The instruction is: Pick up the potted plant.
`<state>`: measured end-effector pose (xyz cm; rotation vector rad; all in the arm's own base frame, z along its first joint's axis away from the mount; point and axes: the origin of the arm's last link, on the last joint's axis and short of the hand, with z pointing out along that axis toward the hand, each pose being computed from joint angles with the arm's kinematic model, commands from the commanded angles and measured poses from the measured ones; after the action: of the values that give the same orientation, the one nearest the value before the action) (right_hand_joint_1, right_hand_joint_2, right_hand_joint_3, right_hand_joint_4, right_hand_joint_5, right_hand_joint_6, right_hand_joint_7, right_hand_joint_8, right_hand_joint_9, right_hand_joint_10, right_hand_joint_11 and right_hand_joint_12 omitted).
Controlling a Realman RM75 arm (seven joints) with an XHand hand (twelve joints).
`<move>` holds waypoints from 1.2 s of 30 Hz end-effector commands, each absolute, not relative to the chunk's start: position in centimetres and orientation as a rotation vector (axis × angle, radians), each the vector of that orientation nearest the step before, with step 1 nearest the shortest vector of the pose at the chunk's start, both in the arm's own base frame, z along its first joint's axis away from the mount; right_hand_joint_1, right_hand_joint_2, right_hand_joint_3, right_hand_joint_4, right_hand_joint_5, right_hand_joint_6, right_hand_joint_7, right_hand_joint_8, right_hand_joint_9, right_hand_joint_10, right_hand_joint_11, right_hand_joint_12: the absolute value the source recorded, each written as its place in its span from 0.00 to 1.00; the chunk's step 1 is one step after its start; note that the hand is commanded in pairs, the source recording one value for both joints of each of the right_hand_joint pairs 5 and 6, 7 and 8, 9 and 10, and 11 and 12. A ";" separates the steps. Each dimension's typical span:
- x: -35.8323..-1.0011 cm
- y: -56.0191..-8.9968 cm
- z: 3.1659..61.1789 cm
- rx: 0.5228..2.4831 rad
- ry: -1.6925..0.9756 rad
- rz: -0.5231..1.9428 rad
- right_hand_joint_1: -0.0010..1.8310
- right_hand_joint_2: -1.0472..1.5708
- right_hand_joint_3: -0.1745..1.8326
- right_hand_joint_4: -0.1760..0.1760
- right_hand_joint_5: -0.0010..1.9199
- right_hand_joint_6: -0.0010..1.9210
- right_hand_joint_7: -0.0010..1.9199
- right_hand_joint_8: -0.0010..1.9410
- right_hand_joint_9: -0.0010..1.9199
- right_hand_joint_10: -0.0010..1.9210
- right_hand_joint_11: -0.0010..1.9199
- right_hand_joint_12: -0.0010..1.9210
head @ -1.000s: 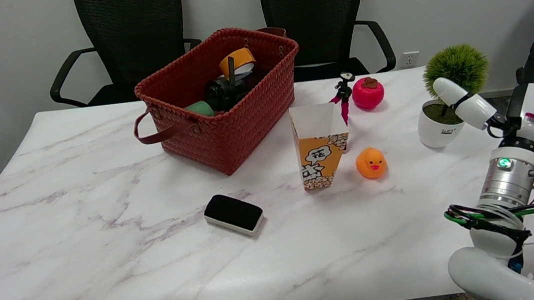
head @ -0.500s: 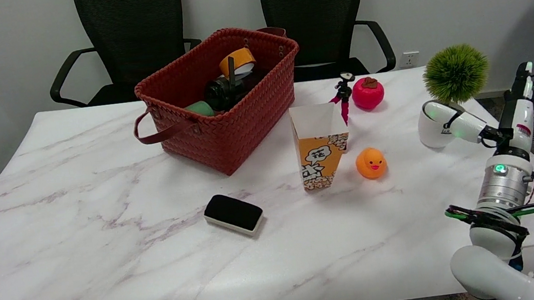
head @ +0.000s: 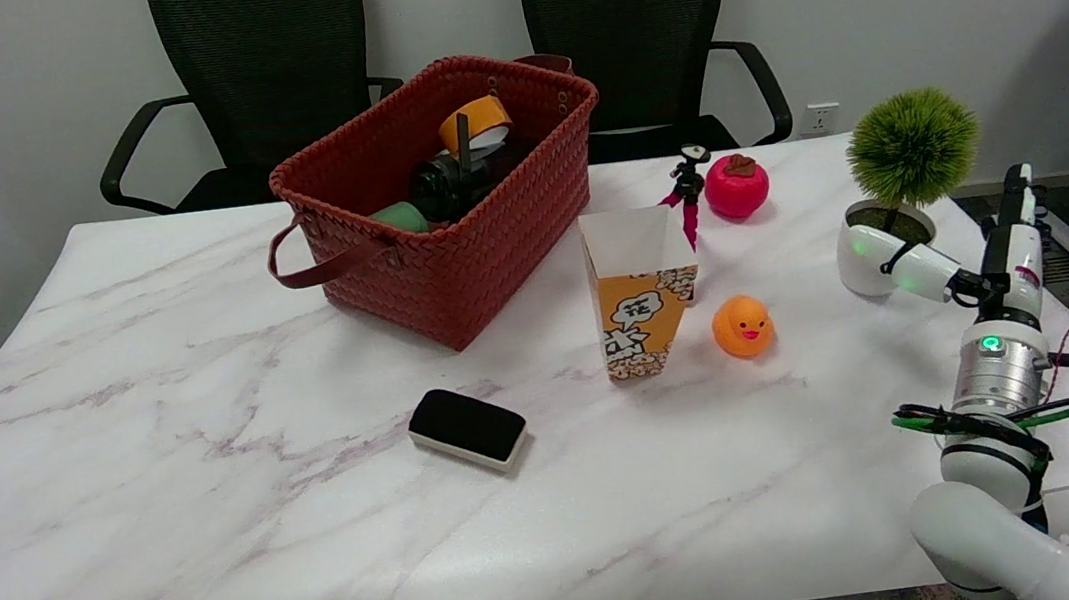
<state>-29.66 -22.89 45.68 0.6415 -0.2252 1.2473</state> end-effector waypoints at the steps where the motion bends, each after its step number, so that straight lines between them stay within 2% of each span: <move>1: -31.7 -24.6 48.1 0.607 -0.355 1.240 0.55 0.59 0.00 0.50 0.00 0.00 0.00 0.00 0.02 0.02 0.09 0.09; 36: -33.5 -28.6 50.1 0.624 -0.480 1.209 0.53 0.61 0.00 0.50 0.00 0.00 0.00 0.00 0.01 0.01 0.07 0.07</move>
<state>-32.54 -27.44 49.50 0.6277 -0.4301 1.2145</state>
